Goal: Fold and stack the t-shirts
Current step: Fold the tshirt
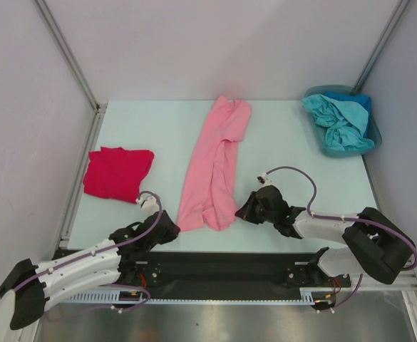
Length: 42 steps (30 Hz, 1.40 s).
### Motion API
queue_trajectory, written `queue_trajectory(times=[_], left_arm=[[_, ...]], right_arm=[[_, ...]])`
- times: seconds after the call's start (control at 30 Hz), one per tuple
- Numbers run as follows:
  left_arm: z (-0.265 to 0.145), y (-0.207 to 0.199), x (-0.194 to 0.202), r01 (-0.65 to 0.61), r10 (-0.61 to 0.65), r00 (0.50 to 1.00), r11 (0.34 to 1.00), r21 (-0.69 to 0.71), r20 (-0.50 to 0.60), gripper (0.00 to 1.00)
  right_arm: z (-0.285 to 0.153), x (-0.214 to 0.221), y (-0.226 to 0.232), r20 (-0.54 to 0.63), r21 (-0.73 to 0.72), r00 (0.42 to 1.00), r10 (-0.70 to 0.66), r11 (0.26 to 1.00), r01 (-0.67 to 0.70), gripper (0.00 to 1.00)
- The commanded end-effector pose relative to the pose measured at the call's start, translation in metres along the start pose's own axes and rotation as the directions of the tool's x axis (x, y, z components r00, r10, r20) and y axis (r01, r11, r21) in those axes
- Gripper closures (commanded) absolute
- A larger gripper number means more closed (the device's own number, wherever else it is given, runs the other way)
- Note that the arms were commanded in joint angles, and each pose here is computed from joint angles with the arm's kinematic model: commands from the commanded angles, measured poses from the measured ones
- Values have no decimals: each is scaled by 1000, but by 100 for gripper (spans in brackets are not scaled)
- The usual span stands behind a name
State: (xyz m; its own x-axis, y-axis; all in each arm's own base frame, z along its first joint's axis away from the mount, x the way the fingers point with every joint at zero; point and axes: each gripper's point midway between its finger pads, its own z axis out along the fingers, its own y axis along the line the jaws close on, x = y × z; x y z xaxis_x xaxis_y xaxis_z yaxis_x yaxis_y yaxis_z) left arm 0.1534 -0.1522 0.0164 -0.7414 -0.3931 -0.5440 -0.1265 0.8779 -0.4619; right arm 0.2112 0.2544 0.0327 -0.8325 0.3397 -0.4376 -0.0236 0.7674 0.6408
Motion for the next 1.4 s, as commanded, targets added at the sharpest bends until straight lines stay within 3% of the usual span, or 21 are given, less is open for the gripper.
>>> queue_trajectory(times=[0.0, 0.4, 1.37], left_arm=[[-1, -11, -3, 3, -3, 1000, 999, 33, 6, 77], [-2, -11, -3, 5, -6, 1000, 999, 45, 12, 77], [-1, -9, -4, 9, -10, 1000, 999, 39, 20, 78]], right_arm=[[-4, -20, 33, 41, -84, 999, -23, 996, 26, 100], [0, -34, 108, 31, -249, 998, -62, 966, 68, 100], [48, 32, 175, -158, -378, 979, -131, 924, 62, 100]])
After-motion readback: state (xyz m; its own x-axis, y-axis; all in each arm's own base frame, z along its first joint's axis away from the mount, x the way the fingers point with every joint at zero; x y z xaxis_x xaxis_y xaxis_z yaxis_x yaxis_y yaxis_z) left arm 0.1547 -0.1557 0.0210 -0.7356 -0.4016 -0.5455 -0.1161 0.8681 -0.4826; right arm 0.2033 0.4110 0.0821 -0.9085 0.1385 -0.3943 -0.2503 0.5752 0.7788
